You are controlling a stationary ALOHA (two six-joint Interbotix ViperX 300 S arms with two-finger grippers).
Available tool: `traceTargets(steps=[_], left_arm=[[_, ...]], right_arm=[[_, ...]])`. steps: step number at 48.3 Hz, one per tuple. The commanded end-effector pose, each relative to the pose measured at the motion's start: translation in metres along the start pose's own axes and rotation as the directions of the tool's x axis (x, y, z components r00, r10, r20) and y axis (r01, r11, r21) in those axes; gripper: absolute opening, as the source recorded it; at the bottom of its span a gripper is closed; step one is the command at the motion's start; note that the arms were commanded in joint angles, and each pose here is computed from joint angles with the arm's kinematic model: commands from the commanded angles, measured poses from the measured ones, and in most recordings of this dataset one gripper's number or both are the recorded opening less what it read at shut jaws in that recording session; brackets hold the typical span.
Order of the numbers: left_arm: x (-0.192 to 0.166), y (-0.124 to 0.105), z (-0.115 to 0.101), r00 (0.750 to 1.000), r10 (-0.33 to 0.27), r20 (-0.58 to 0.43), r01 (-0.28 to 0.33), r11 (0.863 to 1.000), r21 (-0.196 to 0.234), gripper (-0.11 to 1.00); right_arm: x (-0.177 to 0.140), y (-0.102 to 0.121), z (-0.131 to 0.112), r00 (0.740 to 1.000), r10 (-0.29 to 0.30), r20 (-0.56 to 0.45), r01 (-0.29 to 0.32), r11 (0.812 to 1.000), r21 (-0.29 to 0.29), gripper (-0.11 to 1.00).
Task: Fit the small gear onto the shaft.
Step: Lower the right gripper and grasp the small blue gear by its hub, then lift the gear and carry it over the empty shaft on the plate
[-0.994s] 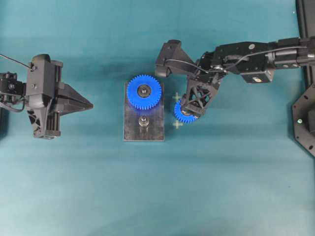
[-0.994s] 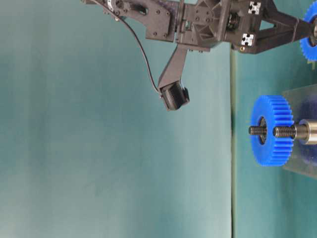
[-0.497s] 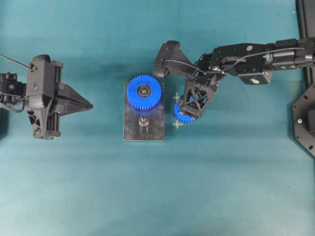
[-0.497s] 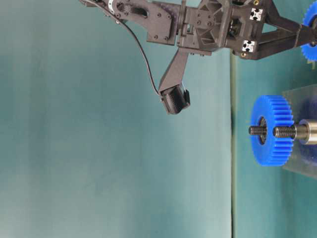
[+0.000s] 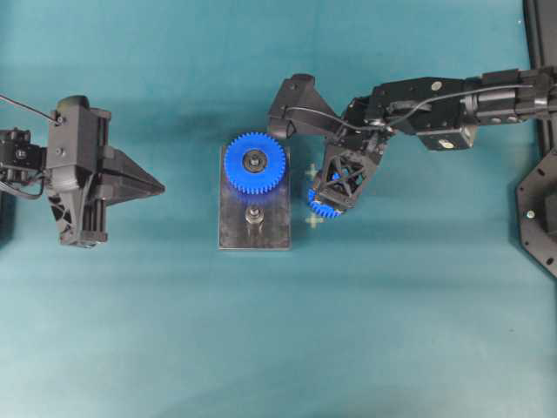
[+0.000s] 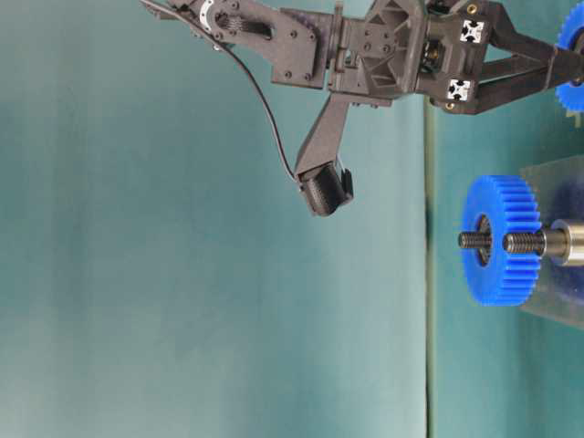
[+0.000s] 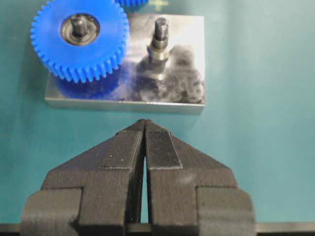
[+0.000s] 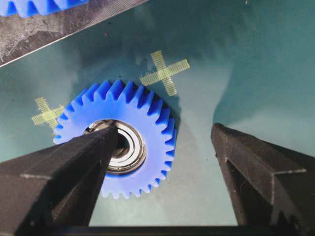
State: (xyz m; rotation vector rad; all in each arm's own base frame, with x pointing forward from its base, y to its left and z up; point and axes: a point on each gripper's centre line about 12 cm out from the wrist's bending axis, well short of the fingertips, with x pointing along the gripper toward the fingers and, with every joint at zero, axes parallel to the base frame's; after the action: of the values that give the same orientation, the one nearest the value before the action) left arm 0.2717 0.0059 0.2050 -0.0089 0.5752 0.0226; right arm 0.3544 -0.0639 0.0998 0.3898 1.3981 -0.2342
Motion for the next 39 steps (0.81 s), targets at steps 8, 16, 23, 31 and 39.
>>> traceTargets(steps=[8, 16, 23, 31, 39], left_arm=[[-0.001, 0.000, 0.011, 0.999, -0.001, 0.035, 0.001, 1.000, 0.002, 0.00], [-0.001, 0.000, 0.012, 0.999, -0.001, 0.035, 0.001, 1.000, 0.002, 0.00], [-0.001, 0.000, 0.011, 0.999, -0.001, 0.034, 0.001, 1.000, 0.004, 0.00], [0.001, 0.000, 0.010, 1.000, -0.001, 0.029, 0.001, 1.000, 0.004, 0.00], [0.001, 0.000, 0.011, 1.000, -0.002, 0.031, 0.001, 1.000, 0.004, 0.00]], right_arm=[[0.008, -0.001, -0.011, 0.998, -0.012, -0.058, 0.013, 1.000, 0.006, 0.90], [0.007, -0.002, -0.011, 0.998, -0.014, -0.067, 0.014, 1.000, 0.006, 0.90], [0.005, -0.004, -0.012, 0.997, -0.016, -0.078, 0.017, 1.000, 0.009, 0.90], [0.004, -0.003, -0.009, 0.998, -0.014, -0.069, 0.015, 1.000, 0.008, 0.90], [-0.006, 0.004, -0.002, 0.999, -0.007, -0.047, 0.007, 1.000, -0.009, 0.73]])
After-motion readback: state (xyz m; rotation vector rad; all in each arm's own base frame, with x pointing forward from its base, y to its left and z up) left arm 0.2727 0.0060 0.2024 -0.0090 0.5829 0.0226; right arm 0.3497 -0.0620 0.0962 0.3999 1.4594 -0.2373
